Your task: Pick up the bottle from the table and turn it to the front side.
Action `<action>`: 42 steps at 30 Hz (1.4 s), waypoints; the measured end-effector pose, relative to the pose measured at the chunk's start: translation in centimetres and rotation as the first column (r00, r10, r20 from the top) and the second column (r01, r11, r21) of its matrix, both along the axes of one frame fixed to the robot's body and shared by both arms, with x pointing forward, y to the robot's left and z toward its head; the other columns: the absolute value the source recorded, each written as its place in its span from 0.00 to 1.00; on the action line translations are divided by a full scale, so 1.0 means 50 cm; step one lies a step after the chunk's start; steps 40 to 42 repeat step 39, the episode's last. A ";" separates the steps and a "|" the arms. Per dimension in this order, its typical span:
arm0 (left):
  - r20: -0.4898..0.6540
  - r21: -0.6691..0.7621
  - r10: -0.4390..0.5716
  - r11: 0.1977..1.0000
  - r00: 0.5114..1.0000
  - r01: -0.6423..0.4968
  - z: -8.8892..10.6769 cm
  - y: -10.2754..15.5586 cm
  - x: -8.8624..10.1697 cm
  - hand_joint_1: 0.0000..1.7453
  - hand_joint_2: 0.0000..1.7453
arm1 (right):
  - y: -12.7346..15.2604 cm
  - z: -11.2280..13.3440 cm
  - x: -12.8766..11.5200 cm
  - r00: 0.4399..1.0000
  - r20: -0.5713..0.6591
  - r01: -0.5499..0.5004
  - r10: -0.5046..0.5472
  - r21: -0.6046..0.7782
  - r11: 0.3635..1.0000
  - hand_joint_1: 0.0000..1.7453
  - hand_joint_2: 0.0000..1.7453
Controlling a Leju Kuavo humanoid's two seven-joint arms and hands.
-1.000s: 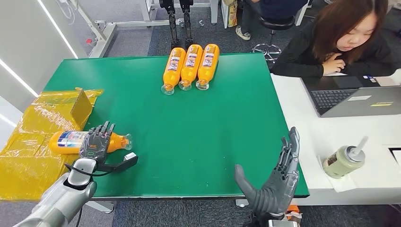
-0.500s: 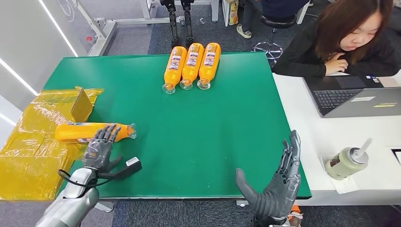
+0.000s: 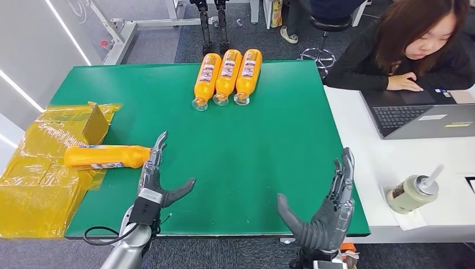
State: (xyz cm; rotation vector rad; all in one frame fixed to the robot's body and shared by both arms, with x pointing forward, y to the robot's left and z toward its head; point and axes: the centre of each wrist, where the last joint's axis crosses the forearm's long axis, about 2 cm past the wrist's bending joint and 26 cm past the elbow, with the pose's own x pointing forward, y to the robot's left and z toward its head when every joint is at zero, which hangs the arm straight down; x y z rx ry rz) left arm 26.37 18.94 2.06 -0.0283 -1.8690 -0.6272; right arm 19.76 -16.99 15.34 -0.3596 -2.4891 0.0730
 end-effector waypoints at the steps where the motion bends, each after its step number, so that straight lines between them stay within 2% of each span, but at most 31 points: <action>1: -0.008 -0.058 -0.009 0.998 1.000 0.008 0.007 -0.013 -0.004 0.00 1.00 | 0.000 -0.004 -0.001 1.000 -0.002 0.001 -0.001 -0.015 1.000 0.00 1.00; 4: -0.055 -0.251 -0.073 0.966 0.996 0.057 0.025 -0.054 -0.020 0.00 1.00 | 0.002 -0.021 -0.001 1.000 -0.018 0.000 -0.001 -0.064 0.998 0.00 1.00; 7: -0.099 -0.437 -0.150 0.895 0.984 0.093 0.036 -0.090 -0.040 0.00 1.00 | 0.004 -0.045 -0.007 0.999 -0.049 -0.005 -0.001 -0.111 0.994 0.00 1.00; 13: -0.100 -0.584 -0.218 0.803 0.971 0.120 0.053 -0.125 -0.064 0.00 1.00 | 0.005 -0.075 -0.021 0.995 -0.102 -0.015 0.000 -0.143 0.990 0.00 1.00; 22: -0.091 -0.587 -0.199 0.802 0.976 0.109 0.057 -0.124 -0.070 0.00 1.00 | 0.008 -0.093 -0.015 0.990 -0.140 -0.023 0.003 -0.142 0.990 0.00 1.00; 33: -0.061 -0.498 -0.031 0.867 0.998 -0.003 0.064 -0.083 -0.040 0.00 1.00 | 0.031 -0.069 0.096 0.992 -0.121 -0.033 0.019 -0.115 0.993 0.00 1.00; 42: -0.050 -0.496 -0.009 0.868 0.999 -0.017 0.069 -0.076 -0.032 0.00 1.00 | 0.037 -0.064 0.112 0.993 -0.116 -0.034 0.020 -0.118 0.992 0.00 1.00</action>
